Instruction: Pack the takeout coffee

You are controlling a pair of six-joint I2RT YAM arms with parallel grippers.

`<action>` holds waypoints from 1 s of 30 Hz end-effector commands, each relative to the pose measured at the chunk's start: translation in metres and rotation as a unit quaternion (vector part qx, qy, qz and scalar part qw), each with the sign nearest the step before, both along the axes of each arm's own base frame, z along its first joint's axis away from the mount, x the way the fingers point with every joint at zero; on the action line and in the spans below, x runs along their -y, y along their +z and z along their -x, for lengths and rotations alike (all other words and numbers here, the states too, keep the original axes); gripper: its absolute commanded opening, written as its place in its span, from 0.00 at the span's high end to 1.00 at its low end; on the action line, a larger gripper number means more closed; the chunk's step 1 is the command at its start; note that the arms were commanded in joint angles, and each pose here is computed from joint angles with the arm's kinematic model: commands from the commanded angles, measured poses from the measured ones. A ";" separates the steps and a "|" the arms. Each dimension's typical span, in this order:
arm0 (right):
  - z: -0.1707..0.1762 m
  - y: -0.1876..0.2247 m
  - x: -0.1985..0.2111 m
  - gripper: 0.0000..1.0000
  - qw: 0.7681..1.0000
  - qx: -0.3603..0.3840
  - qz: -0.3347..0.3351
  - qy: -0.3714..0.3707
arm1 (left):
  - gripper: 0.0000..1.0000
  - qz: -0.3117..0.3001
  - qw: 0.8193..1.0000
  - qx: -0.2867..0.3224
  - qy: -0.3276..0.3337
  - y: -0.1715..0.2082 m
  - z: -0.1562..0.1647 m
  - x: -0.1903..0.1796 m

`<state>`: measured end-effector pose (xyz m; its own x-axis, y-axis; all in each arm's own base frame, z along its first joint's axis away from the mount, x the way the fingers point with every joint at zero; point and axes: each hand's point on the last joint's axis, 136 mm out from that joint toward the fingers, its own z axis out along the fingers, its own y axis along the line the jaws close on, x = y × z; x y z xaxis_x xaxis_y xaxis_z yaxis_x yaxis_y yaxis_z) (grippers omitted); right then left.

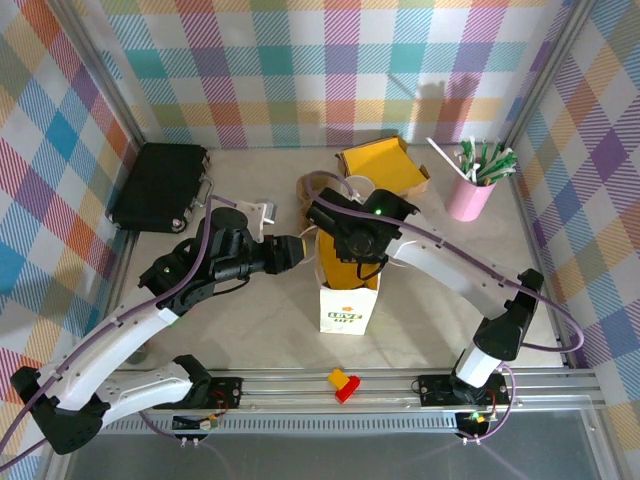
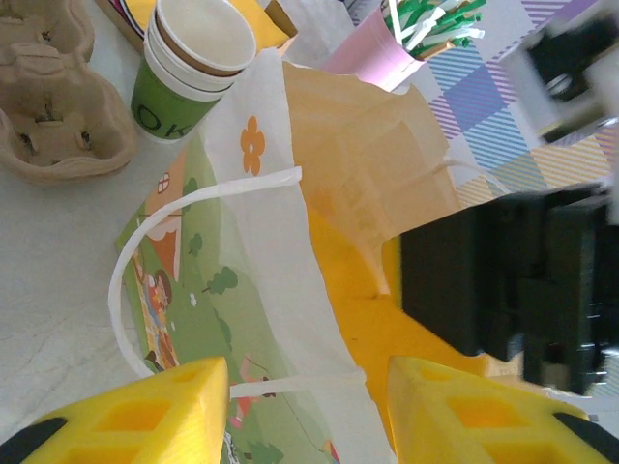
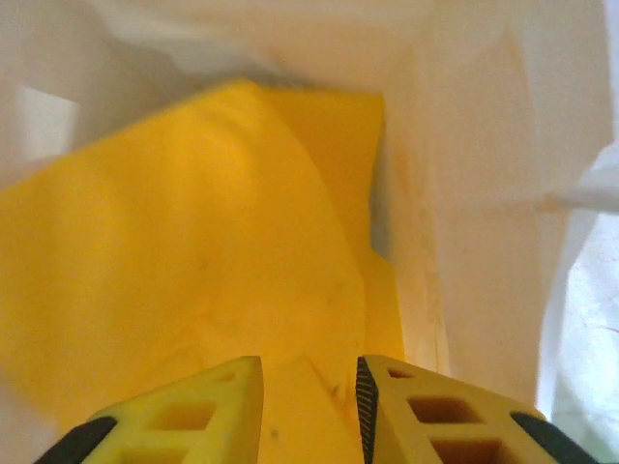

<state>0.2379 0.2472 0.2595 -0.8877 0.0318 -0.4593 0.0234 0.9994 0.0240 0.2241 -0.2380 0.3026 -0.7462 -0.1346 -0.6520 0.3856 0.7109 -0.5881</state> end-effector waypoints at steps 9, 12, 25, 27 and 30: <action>0.001 0.085 -0.017 0.53 0.990 0.073 -0.087 0.087 | 0.53 -0.024 0.999 0.022 0.012 0.005 0.002 -0.013; 0.002 0.105 -0.014 0.49 0.982 0.106 -0.102 0.114 | 0.52 -0.042 0.998 0.044 0.032 0.012 -0.003 -0.023; -0.027 0.130 0.140 0.18 0.952 0.288 -0.104 0.004 | 0.22 -0.216 0.927 0.186 0.243 0.040 -0.056 -0.119; -0.034 0.112 0.169 0.12 0.953 0.290 -0.088 -0.030 | 0.15 -0.241 0.909 0.202 0.275 0.033 -0.063 -0.136; -0.045 0.070 0.211 0.06 0.957 0.266 -0.077 -0.091 | 0.01 -0.260 0.889 0.221 0.306 0.018 -0.074 -0.157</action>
